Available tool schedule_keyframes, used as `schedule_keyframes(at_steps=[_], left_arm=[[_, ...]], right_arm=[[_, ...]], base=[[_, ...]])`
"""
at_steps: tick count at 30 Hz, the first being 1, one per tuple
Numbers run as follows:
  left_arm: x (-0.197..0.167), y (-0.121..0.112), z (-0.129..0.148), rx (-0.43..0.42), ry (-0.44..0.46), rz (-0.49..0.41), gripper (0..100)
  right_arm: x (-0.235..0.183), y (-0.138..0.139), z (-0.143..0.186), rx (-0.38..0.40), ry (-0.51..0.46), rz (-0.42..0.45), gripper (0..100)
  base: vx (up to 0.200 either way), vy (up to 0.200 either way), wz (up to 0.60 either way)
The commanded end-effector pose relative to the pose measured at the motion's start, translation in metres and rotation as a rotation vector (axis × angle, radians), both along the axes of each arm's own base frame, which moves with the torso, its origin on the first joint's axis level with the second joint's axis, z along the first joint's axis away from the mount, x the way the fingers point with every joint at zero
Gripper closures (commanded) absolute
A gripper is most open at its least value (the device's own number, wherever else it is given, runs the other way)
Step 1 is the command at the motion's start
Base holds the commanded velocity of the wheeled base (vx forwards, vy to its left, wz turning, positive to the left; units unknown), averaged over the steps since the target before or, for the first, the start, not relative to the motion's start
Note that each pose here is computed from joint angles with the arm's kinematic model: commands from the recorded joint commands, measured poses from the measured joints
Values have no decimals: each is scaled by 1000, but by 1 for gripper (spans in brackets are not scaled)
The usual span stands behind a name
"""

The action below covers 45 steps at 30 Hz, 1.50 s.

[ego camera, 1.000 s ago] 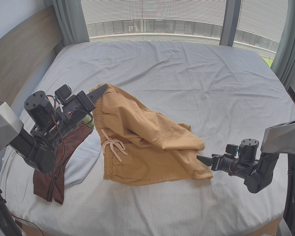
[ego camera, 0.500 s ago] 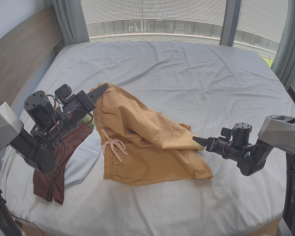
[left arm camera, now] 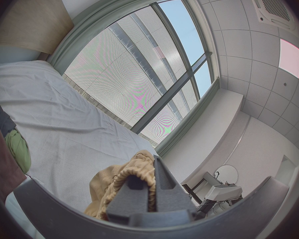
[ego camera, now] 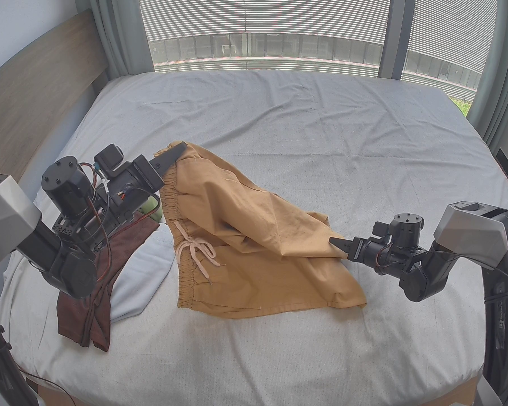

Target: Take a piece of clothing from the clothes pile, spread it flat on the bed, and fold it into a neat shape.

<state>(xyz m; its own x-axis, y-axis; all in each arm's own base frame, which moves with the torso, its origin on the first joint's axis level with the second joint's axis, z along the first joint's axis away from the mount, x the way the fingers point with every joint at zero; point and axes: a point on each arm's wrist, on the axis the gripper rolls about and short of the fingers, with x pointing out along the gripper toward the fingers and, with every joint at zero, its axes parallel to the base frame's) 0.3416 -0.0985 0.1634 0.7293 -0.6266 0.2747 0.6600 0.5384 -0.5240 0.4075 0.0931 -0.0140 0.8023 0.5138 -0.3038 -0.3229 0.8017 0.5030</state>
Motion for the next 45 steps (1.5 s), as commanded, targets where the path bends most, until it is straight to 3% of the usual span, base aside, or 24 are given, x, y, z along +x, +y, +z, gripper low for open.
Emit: schedule_keyframes(at_steps=[1,6,13,21,25,31,40,45], left_arm=[[1,0,-2,1,4,1,100],[3,1,-6,3,15,5,100],[7,1,-12,5,20,13,100],[9,5,-9,3,11,23,100],[9,6,-9,2,7,26,100],[10,8,-10,5,8,28,100],[12,9,-16,24,18,37,100],[13,10,-21,38,24,42,100]], right_arm=[[-4,2,-3,13,25,5,100],[-14,6,9,32,6,19,100],[-52,6,51,54,-51,68,100],[-116,15,72,38,0,158,100],[-137,20,61,4,62,198,100],[-148,20,12,-93,203,237,100],[-151,28,-34,-106,209,265,100],[-152,27,-35,-106,219,269,100]], base=[[0,0,0],[0,0,0],[0,0,0],[0,0,0],[0,0,0],[0,0,0],[0,0,0],[0,0,0]])
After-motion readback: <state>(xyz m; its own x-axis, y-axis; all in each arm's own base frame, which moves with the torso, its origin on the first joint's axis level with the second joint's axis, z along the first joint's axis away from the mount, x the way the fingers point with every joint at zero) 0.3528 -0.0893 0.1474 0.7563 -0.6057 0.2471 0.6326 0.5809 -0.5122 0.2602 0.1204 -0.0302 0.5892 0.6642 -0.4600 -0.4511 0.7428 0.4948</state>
